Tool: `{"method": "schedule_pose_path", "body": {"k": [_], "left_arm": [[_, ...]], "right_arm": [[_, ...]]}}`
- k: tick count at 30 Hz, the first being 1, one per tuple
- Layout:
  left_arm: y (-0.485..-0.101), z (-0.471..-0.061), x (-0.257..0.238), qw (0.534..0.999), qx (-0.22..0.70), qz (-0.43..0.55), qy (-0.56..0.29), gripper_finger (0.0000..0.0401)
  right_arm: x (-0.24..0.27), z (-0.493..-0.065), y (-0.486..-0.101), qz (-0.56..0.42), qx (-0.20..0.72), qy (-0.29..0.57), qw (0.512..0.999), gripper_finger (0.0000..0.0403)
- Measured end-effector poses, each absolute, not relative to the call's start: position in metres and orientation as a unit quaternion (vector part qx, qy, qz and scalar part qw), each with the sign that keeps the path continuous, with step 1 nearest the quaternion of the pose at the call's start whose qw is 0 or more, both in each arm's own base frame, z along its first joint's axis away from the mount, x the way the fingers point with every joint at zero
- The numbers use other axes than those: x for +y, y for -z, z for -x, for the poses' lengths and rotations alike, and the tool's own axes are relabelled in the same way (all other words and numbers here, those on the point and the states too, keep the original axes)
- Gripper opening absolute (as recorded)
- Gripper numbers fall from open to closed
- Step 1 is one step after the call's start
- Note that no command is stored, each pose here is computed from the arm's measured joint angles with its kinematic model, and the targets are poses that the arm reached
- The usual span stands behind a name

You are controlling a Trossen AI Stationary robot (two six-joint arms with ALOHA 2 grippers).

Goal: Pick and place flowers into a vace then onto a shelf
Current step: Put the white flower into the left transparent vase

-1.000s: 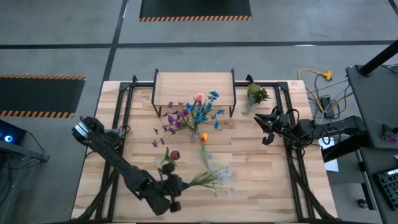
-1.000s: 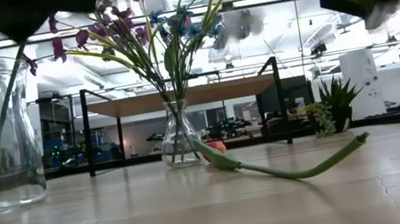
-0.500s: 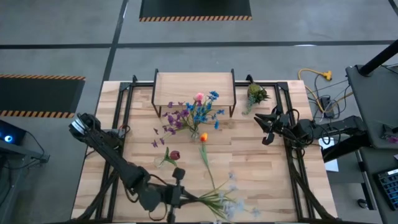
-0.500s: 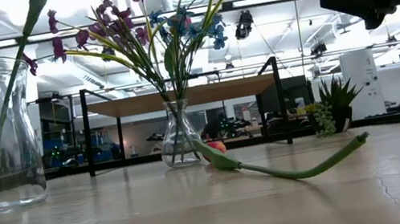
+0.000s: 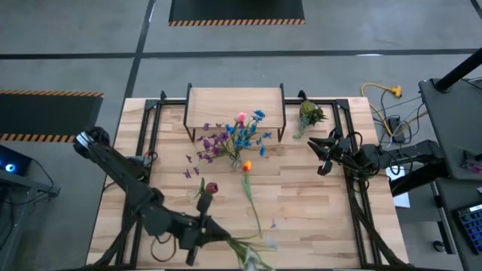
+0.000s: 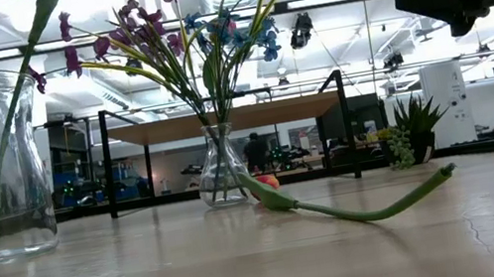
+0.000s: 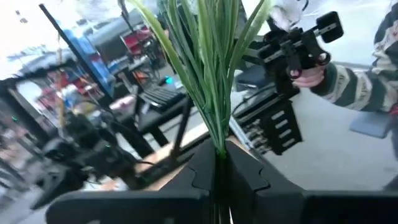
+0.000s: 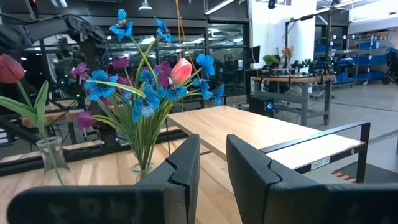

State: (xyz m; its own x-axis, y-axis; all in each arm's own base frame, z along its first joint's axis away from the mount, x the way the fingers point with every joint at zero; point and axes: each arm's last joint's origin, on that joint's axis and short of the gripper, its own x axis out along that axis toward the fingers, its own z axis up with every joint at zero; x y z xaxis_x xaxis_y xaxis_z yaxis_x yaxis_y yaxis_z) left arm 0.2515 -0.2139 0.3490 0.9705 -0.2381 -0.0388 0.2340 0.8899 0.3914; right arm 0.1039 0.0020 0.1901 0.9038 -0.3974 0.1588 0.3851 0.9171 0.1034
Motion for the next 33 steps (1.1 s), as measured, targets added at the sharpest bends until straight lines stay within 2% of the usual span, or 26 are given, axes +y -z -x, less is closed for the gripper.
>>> {"method": "schedule_pose_path", "body": {"k": [6, 14, 19, 25, 29, 33], "left_arm": [[-0.362, -0.227, -0.187, 0.971, -0.018, -0.231, 0.053, 0.0003], [-0.357, -0.177, -0.141, 0.975, -0.060, -0.208, 0.047, 0.0003], [-0.330, -0.153, -0.117, 0.977, -0.095, -0.185, 0.035, 0.0003], [-0.282, -0.135, -0.101, 0.970, -0.188, -0.153, 0.011, 0.0003], [-0.254, -0.129, -0.096, 0.972, -0.189, -0.141, 0.014, 0.0003], [-0.242, -0.127, -0.094, 0.976, -0.180, -0.122, 0.020, 0.0003]], "right_arm": [[0.002, -0.104, -0.190, -0.034, -0.087, 0.201, 0.975, 0.0072], [0.002, -0.104, -0.189, -0.033, -0.084, 0.201, 0.975, 0.0072], [0.002, -0.104, -0.189, -0.034, -0.084, 0.201, 0.975, 0.0072], [0.002, -0.104, -0.189, -0.045, -0.087, 0.200, 0.975, 0.0072], [0.002, -0.104, -0.189, -0.046, -0.087, 0.200, 0.975, 0.0072], [0.002, -0.104, -0.189, -0.046, -0.087, 0.200, 0.975, 0.0072]]}}
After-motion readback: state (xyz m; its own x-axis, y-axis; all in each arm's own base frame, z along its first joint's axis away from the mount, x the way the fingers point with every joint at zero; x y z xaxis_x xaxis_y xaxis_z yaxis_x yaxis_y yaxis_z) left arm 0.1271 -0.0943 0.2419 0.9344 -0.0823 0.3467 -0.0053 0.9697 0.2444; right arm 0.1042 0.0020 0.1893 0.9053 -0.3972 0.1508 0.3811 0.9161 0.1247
